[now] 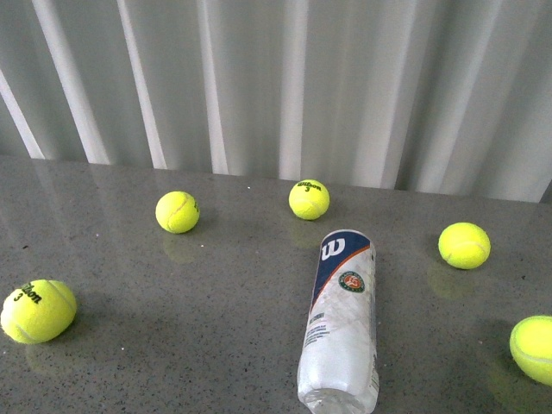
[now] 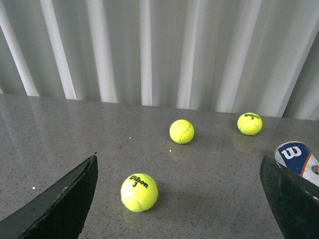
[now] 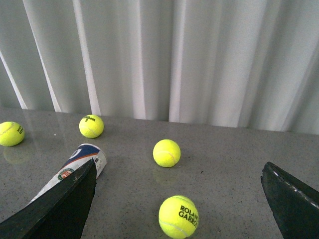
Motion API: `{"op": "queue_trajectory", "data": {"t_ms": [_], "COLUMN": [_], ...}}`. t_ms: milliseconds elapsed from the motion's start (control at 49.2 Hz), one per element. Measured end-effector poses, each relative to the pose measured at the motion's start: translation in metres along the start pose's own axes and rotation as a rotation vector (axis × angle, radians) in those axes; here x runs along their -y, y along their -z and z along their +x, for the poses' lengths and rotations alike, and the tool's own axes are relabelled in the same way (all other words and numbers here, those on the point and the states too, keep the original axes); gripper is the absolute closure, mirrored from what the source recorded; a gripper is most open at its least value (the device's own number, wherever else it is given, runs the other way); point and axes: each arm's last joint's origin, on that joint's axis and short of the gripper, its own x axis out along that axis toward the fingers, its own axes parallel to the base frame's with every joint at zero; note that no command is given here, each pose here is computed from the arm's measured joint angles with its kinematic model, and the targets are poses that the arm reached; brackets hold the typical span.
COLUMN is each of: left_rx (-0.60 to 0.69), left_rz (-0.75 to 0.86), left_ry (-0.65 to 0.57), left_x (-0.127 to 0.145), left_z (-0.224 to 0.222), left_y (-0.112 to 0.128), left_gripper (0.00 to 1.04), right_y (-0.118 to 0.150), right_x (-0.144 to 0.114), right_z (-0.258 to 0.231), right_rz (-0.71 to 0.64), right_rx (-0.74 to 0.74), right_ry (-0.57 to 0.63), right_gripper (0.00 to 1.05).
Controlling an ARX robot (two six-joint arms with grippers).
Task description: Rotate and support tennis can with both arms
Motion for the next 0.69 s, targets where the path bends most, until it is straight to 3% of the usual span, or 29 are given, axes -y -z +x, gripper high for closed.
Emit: {"op": "queue_trajectory", "data": {"t_ms": [692], "left_rx": [0.0], "left_rz": [0.0], "left_ry": [0.0], "left_x": [0.0], "left_z": [0.0], "left_y": [0.0], "left_gripper": [0.07], "right_y": [0.0], "right_x": [0.0], "right_z": [0.0], "right_rz": [0.0], "right_rx": [0.0], "right_ry": [0.0], "right_gripper": [0.07]}}
